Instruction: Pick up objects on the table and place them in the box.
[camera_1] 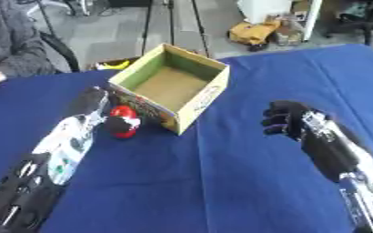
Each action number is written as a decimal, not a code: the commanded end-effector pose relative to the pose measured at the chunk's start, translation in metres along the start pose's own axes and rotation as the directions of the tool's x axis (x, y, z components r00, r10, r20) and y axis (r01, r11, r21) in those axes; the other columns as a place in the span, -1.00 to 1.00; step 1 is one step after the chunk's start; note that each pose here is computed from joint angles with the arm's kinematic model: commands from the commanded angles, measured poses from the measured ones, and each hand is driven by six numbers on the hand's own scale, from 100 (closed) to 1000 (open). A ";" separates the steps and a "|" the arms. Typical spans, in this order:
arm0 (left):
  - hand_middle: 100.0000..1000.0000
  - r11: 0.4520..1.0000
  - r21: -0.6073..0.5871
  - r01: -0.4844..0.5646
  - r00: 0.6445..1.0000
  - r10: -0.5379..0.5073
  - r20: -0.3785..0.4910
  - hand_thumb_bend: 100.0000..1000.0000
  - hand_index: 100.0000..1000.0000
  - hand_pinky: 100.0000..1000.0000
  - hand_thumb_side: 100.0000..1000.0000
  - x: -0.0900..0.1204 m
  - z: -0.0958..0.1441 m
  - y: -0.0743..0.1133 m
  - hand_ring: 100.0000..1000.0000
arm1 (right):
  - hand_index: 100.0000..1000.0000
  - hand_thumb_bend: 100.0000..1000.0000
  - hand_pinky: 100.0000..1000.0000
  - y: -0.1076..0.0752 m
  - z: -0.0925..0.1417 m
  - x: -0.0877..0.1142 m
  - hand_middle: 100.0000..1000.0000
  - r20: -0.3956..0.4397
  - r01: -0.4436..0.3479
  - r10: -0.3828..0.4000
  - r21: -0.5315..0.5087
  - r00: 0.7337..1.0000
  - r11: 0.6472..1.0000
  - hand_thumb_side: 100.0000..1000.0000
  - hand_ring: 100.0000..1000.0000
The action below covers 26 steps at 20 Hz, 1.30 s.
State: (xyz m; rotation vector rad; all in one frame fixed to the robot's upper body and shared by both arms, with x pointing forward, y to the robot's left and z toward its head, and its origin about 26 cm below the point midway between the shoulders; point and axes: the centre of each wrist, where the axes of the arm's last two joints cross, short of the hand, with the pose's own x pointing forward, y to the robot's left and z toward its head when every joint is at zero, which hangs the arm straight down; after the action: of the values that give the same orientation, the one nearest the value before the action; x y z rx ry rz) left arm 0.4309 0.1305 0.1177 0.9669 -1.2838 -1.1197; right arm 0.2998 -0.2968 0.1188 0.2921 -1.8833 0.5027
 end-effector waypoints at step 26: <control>0.03 0.997 -0.078 0.026 0.997 -0.031 -0.071 -0.61 0.42 -0.51 -0.46 -0.015 -0.008 -0.020 -0.30 | 0.58 -1.00 0.38 -0.003 -0.003 0.008 0.36 0.023 -0.021 0.021 0.005 1.000 1.000 0.51 0.41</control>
State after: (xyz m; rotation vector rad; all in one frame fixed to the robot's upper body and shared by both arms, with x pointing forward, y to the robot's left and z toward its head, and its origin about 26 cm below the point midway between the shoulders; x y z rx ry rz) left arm 0.4355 0.1409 0.0874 0.9530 -1.1396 -1.1476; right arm 0.2999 -0.2969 0.1188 0.2918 -1.8833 0.5027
